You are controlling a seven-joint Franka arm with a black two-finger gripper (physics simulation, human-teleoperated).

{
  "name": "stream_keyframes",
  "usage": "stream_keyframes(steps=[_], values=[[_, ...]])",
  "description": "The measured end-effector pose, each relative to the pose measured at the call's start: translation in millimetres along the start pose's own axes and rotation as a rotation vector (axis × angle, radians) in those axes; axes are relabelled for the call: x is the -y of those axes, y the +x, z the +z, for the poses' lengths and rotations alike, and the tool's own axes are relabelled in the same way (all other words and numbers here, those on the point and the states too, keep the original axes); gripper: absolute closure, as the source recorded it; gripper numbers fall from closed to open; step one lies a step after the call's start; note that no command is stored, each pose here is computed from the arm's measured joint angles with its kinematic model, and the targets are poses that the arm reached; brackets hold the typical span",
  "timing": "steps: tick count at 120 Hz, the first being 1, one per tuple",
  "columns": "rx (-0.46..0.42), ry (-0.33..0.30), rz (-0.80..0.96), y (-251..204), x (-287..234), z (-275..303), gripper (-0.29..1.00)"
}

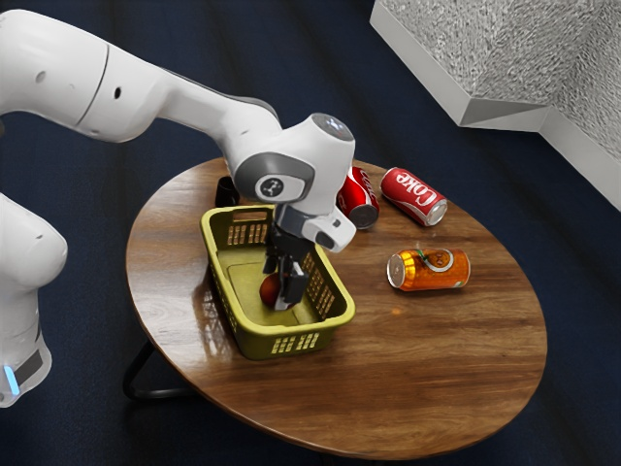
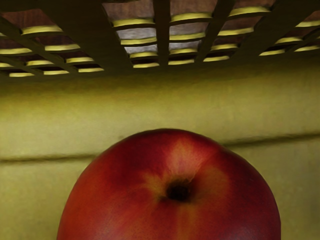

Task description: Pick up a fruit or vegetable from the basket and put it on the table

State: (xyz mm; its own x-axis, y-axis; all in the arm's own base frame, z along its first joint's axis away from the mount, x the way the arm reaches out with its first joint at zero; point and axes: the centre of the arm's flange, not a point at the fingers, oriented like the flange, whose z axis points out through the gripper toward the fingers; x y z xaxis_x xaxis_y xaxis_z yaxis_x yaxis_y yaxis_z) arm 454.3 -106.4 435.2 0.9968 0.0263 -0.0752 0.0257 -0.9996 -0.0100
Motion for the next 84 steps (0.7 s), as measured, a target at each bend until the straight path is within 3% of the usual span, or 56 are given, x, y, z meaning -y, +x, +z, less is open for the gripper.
stream_keyframes(steps=[30, 84], values=[[0.001, -0.001, 0.0, 1.1, 0.5, 3.8, 0.03], [-0.004, 0.006, 0.012, 0.9, -6.0, 6.2, 0.21]])
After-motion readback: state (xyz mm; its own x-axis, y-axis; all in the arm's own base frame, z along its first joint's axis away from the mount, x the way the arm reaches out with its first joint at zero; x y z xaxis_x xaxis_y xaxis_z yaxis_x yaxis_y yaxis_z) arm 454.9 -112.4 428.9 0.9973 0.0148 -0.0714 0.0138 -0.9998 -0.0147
